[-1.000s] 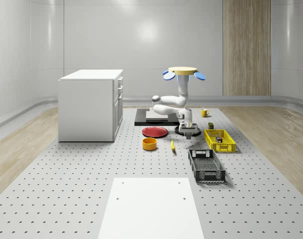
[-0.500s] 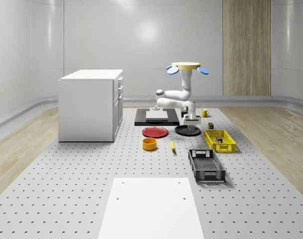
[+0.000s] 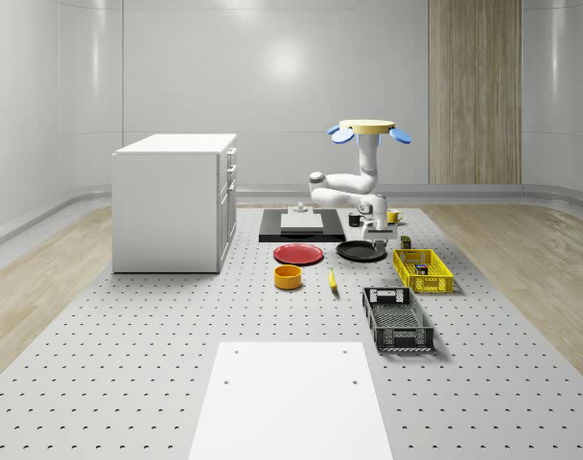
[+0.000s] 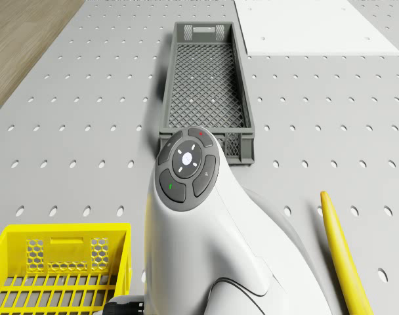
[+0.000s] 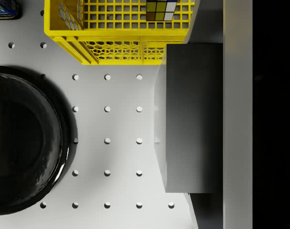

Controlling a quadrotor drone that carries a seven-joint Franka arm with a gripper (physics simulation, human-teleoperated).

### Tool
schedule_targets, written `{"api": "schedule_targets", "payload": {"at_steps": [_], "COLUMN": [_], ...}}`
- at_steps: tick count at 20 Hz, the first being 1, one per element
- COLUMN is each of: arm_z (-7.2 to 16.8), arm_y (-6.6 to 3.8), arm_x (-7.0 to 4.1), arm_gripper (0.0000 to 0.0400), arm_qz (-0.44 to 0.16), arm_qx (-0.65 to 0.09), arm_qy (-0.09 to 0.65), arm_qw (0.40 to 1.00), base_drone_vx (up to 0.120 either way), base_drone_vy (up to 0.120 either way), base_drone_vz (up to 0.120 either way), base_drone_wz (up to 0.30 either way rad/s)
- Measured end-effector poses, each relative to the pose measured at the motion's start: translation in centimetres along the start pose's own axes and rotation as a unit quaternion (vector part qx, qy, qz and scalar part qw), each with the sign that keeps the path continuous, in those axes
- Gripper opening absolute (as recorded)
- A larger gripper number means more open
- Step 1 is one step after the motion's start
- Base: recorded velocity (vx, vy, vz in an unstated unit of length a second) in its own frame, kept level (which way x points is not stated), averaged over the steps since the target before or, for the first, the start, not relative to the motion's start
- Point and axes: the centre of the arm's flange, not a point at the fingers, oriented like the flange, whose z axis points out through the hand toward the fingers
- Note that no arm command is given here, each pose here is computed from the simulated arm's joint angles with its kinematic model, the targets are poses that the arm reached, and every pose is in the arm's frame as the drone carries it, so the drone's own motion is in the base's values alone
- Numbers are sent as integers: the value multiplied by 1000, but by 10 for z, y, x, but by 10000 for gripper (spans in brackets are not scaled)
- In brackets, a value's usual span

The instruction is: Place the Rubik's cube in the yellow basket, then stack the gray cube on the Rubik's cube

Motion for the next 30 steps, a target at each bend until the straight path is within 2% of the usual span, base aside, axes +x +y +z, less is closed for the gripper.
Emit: {"api": "schedule_targets", "payload": {"at_steps": [8,12,24,30], "arm_z": [0,0,0,0], "arm_y": [0,0,0,0], "arm_x": [0,0,0,0], "arm_gripper": [251,251,251,251], "arm_qz": [0,0,0,0], "arm_qx": [0,0,0,0], "arm_qy": [0,0,0,0], "arm_qw": [1000,1000,1000,1000], "base_drone_vx": [20,-100,0,0], "base_drone_vy": [120,120,120,120], "base_drone_vz": [0,0,0,-113], "base_drone_wz": [0,0,0,0]}}
